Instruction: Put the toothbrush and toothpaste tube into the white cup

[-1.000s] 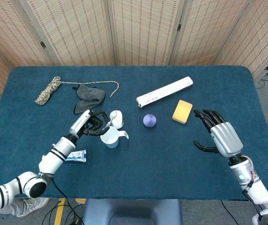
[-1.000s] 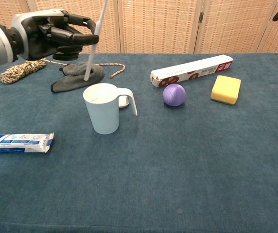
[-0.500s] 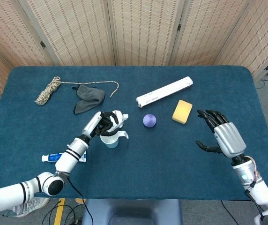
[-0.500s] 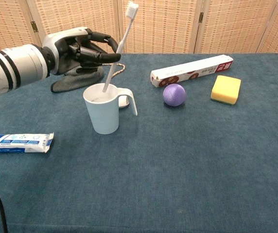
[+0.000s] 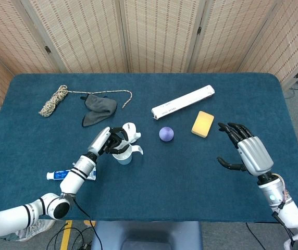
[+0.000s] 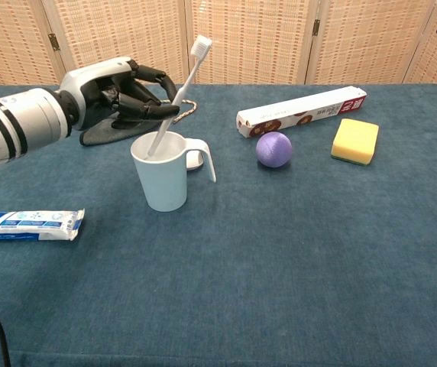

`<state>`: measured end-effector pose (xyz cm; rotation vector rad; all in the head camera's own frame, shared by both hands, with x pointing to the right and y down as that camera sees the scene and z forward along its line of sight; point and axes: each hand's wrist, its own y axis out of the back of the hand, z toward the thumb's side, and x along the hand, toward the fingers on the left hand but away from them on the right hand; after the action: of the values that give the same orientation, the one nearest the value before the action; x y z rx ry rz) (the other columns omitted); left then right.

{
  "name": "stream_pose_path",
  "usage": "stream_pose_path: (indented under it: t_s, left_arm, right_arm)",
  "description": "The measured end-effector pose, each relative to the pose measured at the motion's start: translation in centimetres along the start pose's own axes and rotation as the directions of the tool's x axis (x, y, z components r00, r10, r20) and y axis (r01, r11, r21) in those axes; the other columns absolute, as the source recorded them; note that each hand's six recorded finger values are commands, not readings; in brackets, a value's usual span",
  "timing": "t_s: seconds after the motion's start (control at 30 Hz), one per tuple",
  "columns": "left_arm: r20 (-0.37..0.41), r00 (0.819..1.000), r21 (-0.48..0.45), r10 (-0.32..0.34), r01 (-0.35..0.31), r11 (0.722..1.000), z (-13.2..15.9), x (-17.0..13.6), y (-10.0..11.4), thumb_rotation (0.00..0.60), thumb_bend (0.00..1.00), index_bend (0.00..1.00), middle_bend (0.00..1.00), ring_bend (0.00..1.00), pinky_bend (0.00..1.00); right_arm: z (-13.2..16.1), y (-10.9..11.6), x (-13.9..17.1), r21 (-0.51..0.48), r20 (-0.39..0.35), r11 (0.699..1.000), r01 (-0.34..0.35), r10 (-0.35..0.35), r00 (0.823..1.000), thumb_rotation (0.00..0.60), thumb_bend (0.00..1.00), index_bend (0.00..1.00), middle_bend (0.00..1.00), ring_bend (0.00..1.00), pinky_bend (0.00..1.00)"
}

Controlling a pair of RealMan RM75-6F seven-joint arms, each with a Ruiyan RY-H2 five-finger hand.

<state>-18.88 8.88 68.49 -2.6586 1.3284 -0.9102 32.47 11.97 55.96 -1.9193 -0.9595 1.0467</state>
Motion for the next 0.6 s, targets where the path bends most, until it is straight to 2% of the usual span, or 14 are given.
stream_pose_path:
  t_s: [0.1,0.2,0.37,0.6]
  left_arm:
    - [-0.008,1.000,0.021,0.008,-0.008,1.000,-0.7,-0.4,0.4,0.600,0.42,0.53,1.00,0.95,0.96]
    - [-0.016,1.000,0.028,0.016,-0.016,0.999,-1.3,-0.9,1.0,0.592,0.42,0.43,1.00,0.94,0.96]
    - [-0.019,0.999,0.040,0.026,-0.025,0.999,-1.9,-2.0,2.0,0.524,0.42,0.29,1.00,0.94,0.95]
    - [-0.014,0.999,0.070,0.045,-0.044,0.997,-2.3,-3.5,3.4,0.520,0.42,0.25,1.00,0.94,0.95]
  right_arm:
    - [0.1,-0.1,0.0,-0.003,-0.002,1.000,0.000,0.000,1.000,0.600,0.20,0.00,0.24,0.13,0.16]
    - [0.3,-0.1,-0.1,-0.006,-0.008,1.000,0.000,0.000,1.000,0.600,0.20,0.00,0.24,0.13,0.16]
    - [0.6,0.1,-0.2,-0.013,-0.017,1.000,0.008,-0.008,1.000,0.600,0.20,0.00,0.24,0.13,0.16]
    - [1.1,0.2,-0.3,-0.018,-0.029,1.000,0.014,-0.015,0.999,0.600,0.20,0.00,0.24,0.13,0.16]
